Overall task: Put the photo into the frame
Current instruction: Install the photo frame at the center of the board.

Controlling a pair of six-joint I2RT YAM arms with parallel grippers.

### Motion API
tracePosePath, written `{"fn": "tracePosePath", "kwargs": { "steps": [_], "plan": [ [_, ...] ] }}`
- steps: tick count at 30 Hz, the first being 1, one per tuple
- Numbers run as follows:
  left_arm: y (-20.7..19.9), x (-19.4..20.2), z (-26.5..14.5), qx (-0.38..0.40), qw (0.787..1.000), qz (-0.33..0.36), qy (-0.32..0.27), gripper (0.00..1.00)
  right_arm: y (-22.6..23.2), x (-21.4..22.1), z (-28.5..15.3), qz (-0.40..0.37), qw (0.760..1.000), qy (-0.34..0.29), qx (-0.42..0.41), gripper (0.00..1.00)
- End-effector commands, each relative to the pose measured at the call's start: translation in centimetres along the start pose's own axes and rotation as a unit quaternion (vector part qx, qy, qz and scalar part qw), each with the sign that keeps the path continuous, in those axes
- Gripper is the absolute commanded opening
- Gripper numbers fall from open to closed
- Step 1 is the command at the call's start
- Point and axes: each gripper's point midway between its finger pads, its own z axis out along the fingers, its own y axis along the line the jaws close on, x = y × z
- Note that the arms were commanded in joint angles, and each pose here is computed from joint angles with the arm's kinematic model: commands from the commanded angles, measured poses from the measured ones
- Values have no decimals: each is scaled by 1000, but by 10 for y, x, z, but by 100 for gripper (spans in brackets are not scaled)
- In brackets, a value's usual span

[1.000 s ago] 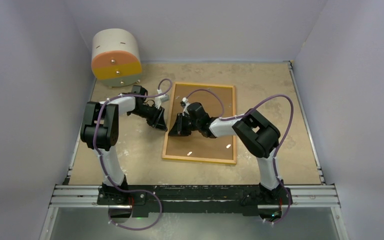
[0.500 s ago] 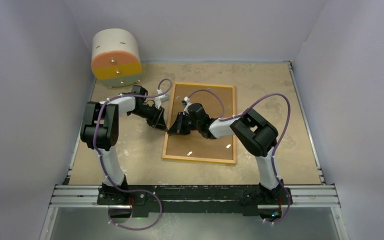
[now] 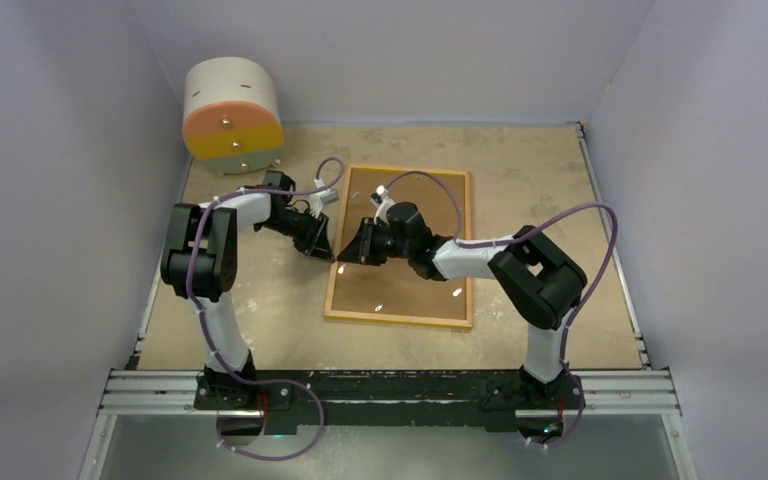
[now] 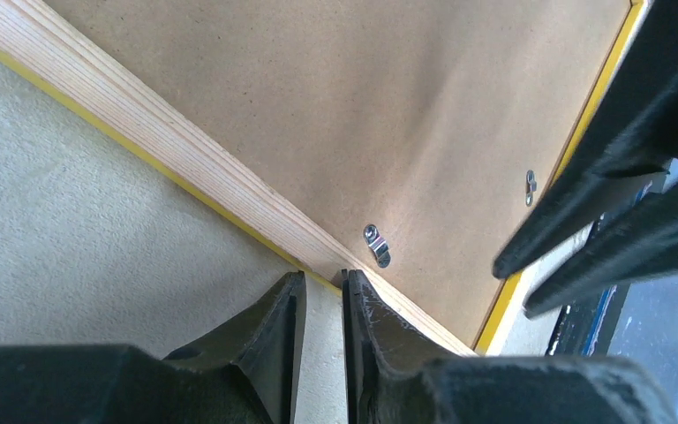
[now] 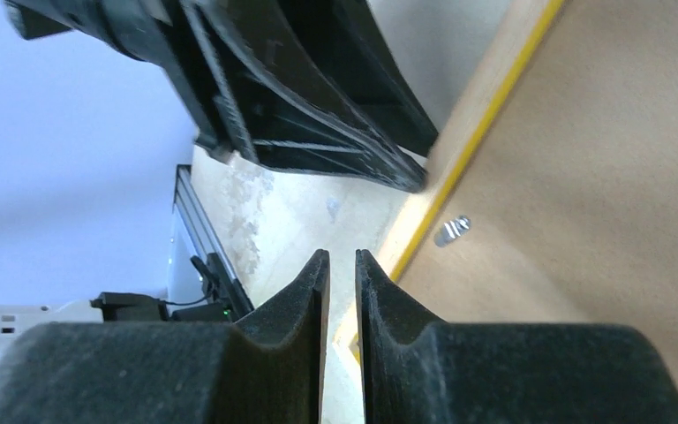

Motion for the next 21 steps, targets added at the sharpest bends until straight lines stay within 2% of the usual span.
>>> {"fn": "tracePosePath", "kwargs": {
  "steps": [1, 8, 21],
  "plan": [
    [4, 2, -5, -17, 1000, 21, 5, 23, -28, 13, -1, 10, 999, 3, 32, 20],
    [3, 3, -5, -14, 1000, 20, 6, 19, -49, 25, 8, 25, 998, 15, 52, 25],
    [2, 4, -3, -8, 1000, 21, 6, 14, -55, 29, 25, 34, 998, 24, 56, 25]
  ]
}}
